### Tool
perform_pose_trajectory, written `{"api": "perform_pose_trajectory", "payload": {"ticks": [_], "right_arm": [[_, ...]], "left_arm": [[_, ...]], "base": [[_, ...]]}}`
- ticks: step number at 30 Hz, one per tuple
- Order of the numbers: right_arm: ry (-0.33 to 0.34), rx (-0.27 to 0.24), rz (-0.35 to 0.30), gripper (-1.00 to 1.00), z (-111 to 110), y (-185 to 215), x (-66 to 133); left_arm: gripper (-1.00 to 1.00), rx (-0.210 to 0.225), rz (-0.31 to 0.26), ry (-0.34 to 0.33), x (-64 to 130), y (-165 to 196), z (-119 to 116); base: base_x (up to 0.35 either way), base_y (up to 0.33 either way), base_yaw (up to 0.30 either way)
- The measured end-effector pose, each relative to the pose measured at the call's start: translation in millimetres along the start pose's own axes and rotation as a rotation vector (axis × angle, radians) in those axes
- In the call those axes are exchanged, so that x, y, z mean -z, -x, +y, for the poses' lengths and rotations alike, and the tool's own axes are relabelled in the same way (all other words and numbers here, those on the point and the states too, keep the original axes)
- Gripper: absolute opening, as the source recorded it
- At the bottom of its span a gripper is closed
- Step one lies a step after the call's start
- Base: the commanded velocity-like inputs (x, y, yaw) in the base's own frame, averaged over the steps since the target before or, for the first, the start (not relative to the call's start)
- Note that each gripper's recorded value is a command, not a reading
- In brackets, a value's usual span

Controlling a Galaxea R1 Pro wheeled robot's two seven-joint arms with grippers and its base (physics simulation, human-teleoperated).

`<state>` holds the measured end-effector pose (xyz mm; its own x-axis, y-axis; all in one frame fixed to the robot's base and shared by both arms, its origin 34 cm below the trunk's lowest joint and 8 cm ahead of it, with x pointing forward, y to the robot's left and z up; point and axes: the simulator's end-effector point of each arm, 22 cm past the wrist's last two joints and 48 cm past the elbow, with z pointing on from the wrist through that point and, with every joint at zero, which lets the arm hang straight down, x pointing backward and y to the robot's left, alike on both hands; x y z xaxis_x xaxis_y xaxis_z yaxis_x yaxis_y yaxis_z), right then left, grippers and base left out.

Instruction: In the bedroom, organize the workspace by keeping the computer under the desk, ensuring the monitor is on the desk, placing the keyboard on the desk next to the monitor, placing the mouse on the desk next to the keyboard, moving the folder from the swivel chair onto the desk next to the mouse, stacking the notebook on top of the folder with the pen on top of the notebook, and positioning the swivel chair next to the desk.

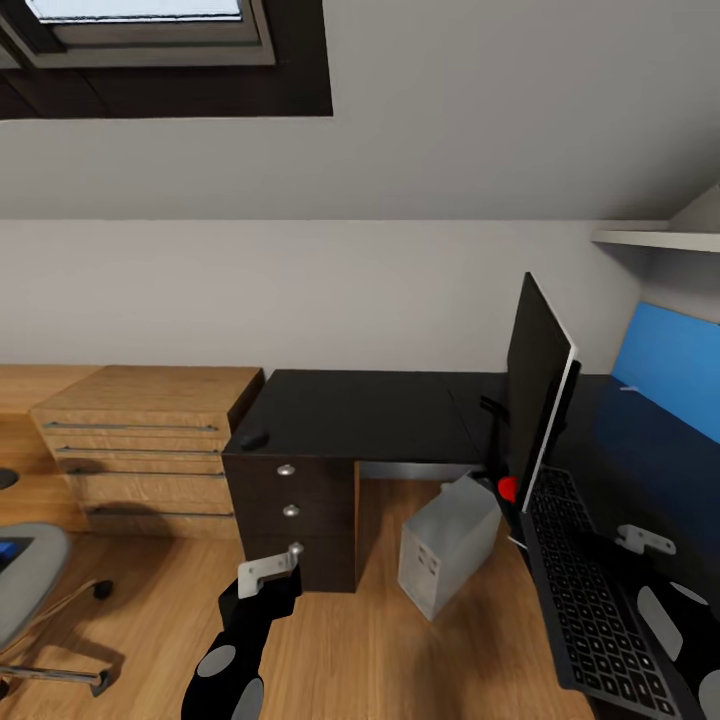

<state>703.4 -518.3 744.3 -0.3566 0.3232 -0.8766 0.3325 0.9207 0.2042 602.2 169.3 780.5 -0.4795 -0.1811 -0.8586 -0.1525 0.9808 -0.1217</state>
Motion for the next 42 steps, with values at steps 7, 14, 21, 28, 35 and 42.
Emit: {"api": "perform_pose_trajectory", "payload": {"ticks": [7, 14, 21, 28, 35, 42], "right_arm": [[-0.003, -0.001, 0.008, 1.00, -1.4, -3.6, -0.1], [-0.005, -0.001, 0.015, 1.00, -2.7, -7.3, 0.0], [-0.006, 0.000, 0.016, 1.00, -2.9, -7.6, 0.1], [-0.007, 0.002, 0.017, 1.00, -3.8, -7.8, 0.2], [-0.008, 0.002, 0.017, 1.00, -4.0, -7.7, 0.2], [-0.007, 0.002, 0.016, 1.00, -3.9, -7.5, 0.6]], "left_arm": [[1.00, 0.000, 0.000, 0.000, -0.2, 0.2, 0.2], [1.00, 0.001, -0.001, 0.000, -0.2, 0.5, 0.2], [1.00, 0.001, -0.001, 0.000, -0.2, 0.4, 0.2], [1.00, 0.001, -0.001, 0.000, -0.3, 0.5, 0.2], [1.00, 0.000, 0.000, 0.000, -0.3, 0.2, 0.2], [1.00, 0.001, 0.000, 0.001, 0.1, 0.5, 0.4]], "base": [[-0.294, 0.000, 0.000], [-0.308, 0.000, 0.000], [-0.330, 0.000, 0.000], [-0.333, 0.000, 0.000], [-0.329, 0.000, 0.000], [-0.127, 0.000, 0.000]]}}
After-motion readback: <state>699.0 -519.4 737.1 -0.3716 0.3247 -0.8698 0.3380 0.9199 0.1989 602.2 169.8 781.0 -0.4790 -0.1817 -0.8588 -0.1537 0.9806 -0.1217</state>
